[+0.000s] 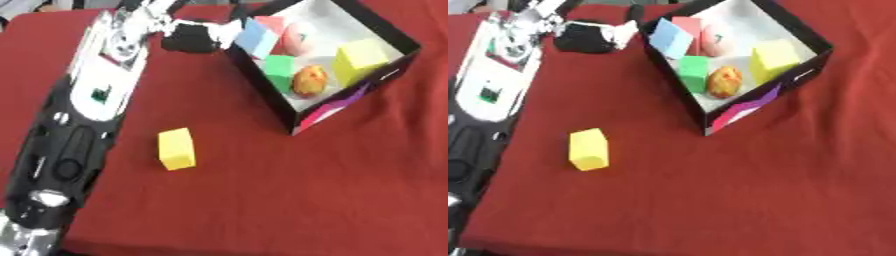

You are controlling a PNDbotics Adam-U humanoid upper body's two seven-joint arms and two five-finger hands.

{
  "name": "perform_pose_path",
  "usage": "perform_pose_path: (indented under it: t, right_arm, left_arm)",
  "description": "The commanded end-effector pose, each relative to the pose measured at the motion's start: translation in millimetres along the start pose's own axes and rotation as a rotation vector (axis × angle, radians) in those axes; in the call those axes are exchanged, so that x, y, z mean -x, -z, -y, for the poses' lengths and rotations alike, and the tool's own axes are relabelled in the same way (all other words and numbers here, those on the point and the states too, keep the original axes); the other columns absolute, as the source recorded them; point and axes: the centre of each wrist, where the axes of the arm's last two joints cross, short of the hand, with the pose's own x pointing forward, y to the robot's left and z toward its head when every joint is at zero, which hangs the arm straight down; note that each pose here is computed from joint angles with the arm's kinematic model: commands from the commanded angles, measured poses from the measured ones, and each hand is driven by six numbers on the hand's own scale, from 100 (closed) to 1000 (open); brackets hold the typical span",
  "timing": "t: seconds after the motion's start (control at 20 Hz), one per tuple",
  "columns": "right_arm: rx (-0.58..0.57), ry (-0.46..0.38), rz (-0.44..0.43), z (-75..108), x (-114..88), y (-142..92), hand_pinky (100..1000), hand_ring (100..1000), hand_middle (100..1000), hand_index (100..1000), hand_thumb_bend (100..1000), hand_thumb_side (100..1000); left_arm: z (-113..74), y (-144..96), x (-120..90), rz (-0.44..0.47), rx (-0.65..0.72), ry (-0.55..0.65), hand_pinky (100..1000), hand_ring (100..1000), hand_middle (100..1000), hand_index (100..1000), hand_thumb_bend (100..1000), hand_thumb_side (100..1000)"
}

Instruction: Pick up objects on the table and place them in the box.

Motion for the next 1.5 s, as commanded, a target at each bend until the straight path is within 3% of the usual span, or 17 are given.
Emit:
perform_pose_path:
  t: [0.05,0.35,0.55,0.6,0.65,0.95,1.05,1.1,1.15,1.2,1.5]
  right_arm:
    - [-0.022,-0.050,0.041,5.8,-8.3,6.7,1000,722,653,733,100,506]
    - [-0.036,-0.077,0.028,5.3,-6.5,1.1,1000,721,652,732,100,499]
    - [-0.039,-0.085,0.022,3.5,-4.7,-3.9,1000,721,651,732,100,492]
    - [-0.039,-0.089,0.021,3.2,-4.1,-5.7,1000,720,651,732,100,470]
    - [-0.039,-0.093,0.019,2.8,-3.5,-7.2,1000,720,651,732,100,488]
    - [-0.052,-0.112,0.001,-1.3,-1.5,-11.9,1000,717,648,730,100,485]
    - [-0.053,-0.115,-0.002,-1.8,-1.3,-12.3,1000,715,646,729,100,484]
    - [-0.055,-0.117,-0.005,-2.1,-1.2,-12.7,1000,715,645,728,100,479]
    - [-0.056,-0.118,-0.007,-2.4,-1.1,-12.9,1000,715,645,728,100,479]
    - [-0.058,-0.119,-0.009,-2.8,-1.0,-13.2,1000,714,644,728,100,474]
    - [-0.067,-0.126,-0.018,-4.8,-0.2,-14.9,1000,712,641,726,100,476]
  left_arm:
    - [-24.4,-17.5,-17.7,0.068,0.024,0.016,815,776,711,855,100,355]
    - [-8.3,-50.1,-13.3,0.040,0.229,-0.035,840,799,736,860,100,636]
    - [9.4,-63.8,-2.7,-0.007,0.343,-0.051,853,809,744,858,100,725]
    - [14.4,-67.2,0.2,-0.020,0.370,-0.053,858,812,747,858,100,705]
    - [18.7,-69.5,2.3,-0.029,0.392,-0.053,861,814,749,857,100,757]
    - [33.6,-78.8,12.3,-0.072,0.450,-0.009,902,833,756,852,100,628]
    - [37.0,-83.6,17.7,-0.095,0.464,-0.002,909,828,756,872,100,427]
    - [38.5,-85.9,20.3,-0.107,0.466,-0.002,897,808,751,892,100,241]
    - [39.9,-87.6,22.5,-0.116,0.468,-0.003,897,808,751,892,100,241]
    - [41.3,-89.5,25.0,-0.128,0.468,-0.010,900,801,750,886,138,121]
    - [39.3,-95.9,29.0,-0.187,0.397,-0.108,937,821,763,880,115,110]
